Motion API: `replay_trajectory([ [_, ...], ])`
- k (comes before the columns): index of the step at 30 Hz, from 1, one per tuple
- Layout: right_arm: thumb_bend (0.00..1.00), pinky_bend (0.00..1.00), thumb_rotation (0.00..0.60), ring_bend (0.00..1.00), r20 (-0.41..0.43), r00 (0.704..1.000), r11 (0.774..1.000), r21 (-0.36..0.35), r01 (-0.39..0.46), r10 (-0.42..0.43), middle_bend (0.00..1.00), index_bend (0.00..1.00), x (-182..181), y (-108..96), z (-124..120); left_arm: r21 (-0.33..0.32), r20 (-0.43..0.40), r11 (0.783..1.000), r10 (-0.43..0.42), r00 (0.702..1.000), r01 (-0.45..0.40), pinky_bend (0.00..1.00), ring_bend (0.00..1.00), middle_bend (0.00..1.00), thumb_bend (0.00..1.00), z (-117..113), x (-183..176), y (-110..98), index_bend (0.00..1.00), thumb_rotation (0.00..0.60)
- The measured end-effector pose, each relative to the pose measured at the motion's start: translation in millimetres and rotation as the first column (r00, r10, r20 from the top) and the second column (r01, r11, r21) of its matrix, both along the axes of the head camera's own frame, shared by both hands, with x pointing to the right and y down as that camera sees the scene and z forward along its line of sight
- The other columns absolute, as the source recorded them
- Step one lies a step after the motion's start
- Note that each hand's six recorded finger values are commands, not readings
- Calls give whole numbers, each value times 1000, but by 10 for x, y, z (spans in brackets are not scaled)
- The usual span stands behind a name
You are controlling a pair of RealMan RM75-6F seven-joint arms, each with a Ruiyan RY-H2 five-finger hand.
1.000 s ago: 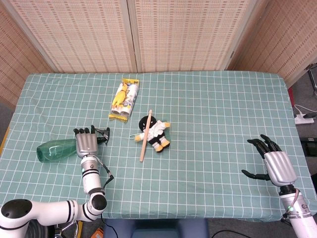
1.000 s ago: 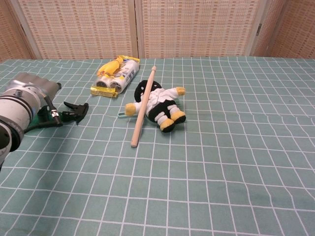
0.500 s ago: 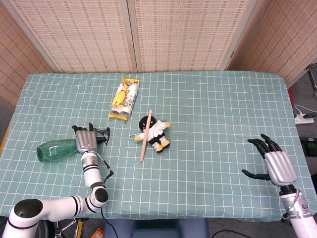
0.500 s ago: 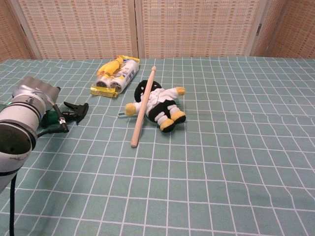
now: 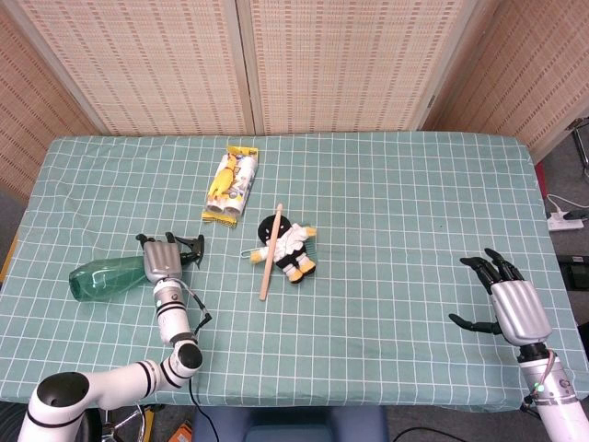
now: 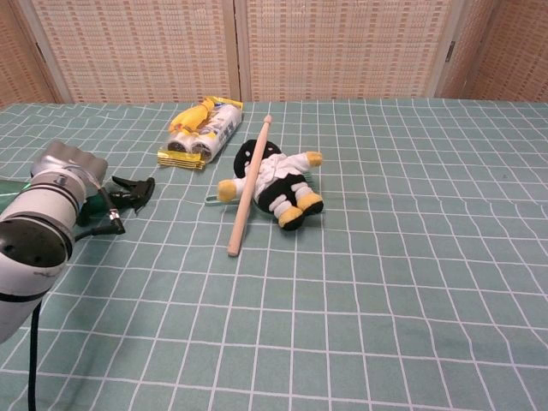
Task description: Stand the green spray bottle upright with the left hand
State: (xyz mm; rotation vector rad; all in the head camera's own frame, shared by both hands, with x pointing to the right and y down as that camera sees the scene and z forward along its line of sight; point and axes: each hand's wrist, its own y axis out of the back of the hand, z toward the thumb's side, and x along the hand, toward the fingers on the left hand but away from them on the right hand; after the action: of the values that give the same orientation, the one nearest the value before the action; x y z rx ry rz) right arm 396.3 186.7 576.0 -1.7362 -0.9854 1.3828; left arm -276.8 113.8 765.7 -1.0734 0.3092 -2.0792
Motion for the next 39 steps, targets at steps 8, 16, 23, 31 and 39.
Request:
replay_trajectory([
  [8, 0, 189, 600, 64, 6, 1000, 1000, 0, 1, -1, 212, 191, 3, 3, -5, 56, -4, 998, 29, 1000, -29, 302, 466, 672, 327, -88, 3, -65, 441, 600],
  [16, 0, 190, 600, 64, 12, 1000, 1000, -1, 2, -2, 212, 191, 2, 2, -8, 174, -65, 981, 100, 993, -87, 351, 532, 804, 354, -367, 142, -274, 575, 600],
  [23, 0, 189, 600, 64, 20, 1000, 1000, 2, -1, 1, 212, 191, 7, 1, -15, 376, -229, 923, 180, 957, -84, 395, 563, 852, 392, -937, 199, -638, 621, 600],
  [31, 0, 190, 600, 64, 16, 1000, 1000, 13, -4, 4, 213, 191, 2, 1, -15, 567, -529, 806, 197, 825, 171, 365, 570, 804, 387, -1612, -144, -909, 562, 600],
  [39, 0, 189, 600, 65, -14, 1000, 1000, 31, -1, 2, 212, 192, -21, -2, -5, 557, -797, 671, 266, 541, 490, 362, 585, 832, 392, -1972, -458, -1018, 592, 600],
])
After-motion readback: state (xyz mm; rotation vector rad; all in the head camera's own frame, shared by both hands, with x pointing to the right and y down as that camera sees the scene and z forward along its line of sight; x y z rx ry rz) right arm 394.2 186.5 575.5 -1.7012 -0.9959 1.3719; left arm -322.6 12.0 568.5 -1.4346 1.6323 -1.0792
